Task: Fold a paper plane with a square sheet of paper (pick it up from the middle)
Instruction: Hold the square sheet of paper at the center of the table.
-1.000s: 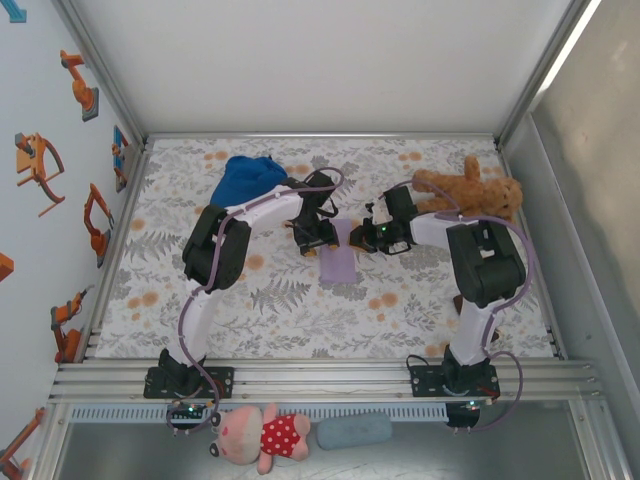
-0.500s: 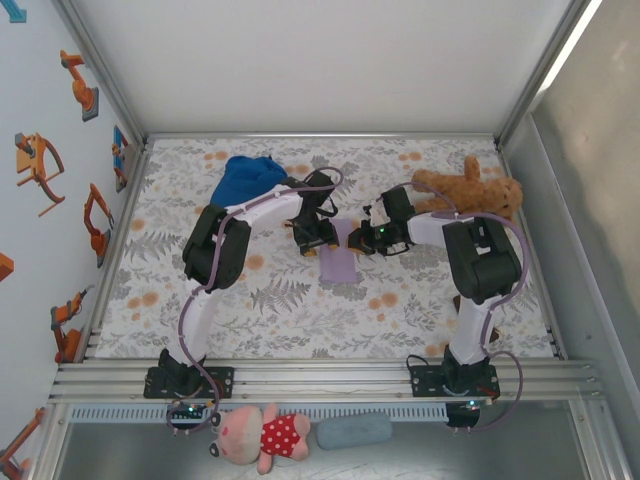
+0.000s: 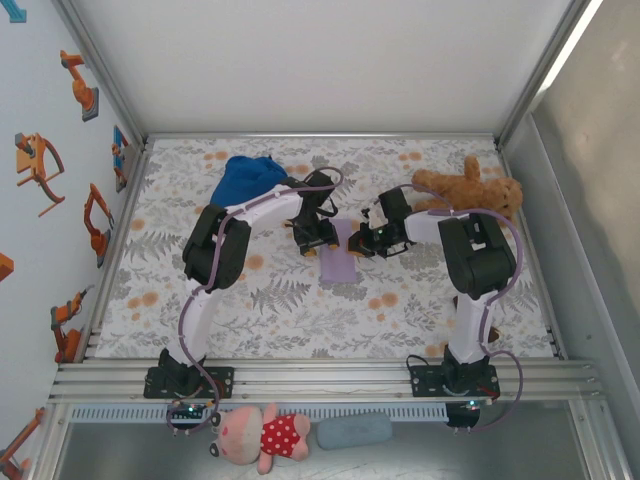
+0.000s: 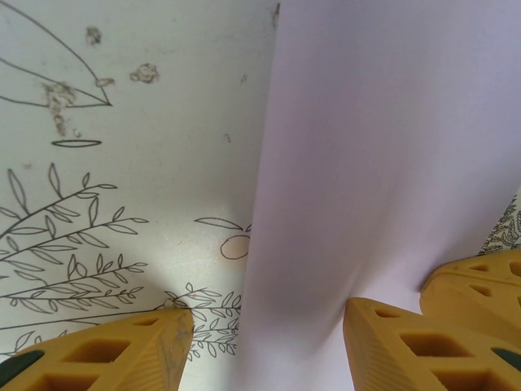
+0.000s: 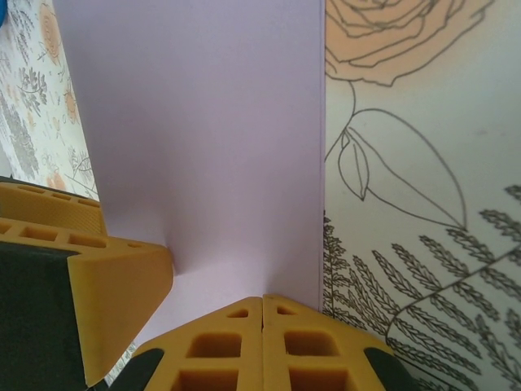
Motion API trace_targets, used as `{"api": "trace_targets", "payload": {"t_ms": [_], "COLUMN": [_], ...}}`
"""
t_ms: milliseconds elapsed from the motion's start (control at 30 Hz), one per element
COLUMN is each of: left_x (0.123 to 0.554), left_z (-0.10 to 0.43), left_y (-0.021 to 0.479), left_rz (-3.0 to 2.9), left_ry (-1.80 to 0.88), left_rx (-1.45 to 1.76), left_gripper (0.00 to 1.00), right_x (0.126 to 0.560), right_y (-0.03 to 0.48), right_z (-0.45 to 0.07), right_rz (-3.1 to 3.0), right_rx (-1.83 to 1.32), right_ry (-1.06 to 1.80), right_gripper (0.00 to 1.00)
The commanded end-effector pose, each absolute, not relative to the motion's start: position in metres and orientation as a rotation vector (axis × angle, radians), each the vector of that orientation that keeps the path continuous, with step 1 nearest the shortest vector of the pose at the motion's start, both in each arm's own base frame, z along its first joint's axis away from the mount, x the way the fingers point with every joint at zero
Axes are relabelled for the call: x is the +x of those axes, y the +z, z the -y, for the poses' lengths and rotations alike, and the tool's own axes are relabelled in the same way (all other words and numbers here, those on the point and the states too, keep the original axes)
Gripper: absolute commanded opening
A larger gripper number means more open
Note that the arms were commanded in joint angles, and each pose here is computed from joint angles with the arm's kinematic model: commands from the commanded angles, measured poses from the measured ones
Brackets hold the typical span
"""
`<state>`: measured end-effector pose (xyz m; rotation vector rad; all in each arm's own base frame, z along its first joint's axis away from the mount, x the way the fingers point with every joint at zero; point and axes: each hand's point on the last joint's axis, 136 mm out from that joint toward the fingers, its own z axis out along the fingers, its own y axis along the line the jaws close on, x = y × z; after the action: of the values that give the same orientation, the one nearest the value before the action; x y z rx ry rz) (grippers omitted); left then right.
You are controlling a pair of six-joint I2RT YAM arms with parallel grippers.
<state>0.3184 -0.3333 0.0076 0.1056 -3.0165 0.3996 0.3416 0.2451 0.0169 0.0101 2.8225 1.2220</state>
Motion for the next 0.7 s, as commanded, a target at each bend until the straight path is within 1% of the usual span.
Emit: {"api": "trace_targets", "payload": {"t_ms": [0,100,300,433,567,667], "left_x": [0.276,0.288,0.339,0.352,0.346,0.34], "left_z": [0.304,0.312,0.317,0.316,0.337,0.353], "left_y": [-0.084,-0.06,0.05,0.102,0.119,0.112], "left_rz": [2.894,2.942,3.196,3.288,3.214,3.114], "left_ry": [0.143,0.22,0.469,0.703,0.985,1.108], "left_rx": [0.064,0.043,0.027,0.035,-0.01,-0.001], "left_gripper": [0.55,0.55,0.55,0.55,0.54,0.47], "right_x": [0.33,0.323,0.315,0.314,0.314,0.313], "right_y": [-0.014,-0.023,-0.037,-0.041,-0.043,-0.045], "right_z": [-0.228,-0.221,-0.21,-0.207,-0.206,-0.205], "right_rz": [-2.954,-2.996,-3.05,-3.061,-3.068,-3.079], "right_rx": [0.042,0.047,0.051,0.055,0.057,0.066], "right_ry": [1.044,0.977,0.885,0.864,0.848,0.839], "right_gripper": [0.03,0.03,0.02,0.02,0.02,0.01]}}
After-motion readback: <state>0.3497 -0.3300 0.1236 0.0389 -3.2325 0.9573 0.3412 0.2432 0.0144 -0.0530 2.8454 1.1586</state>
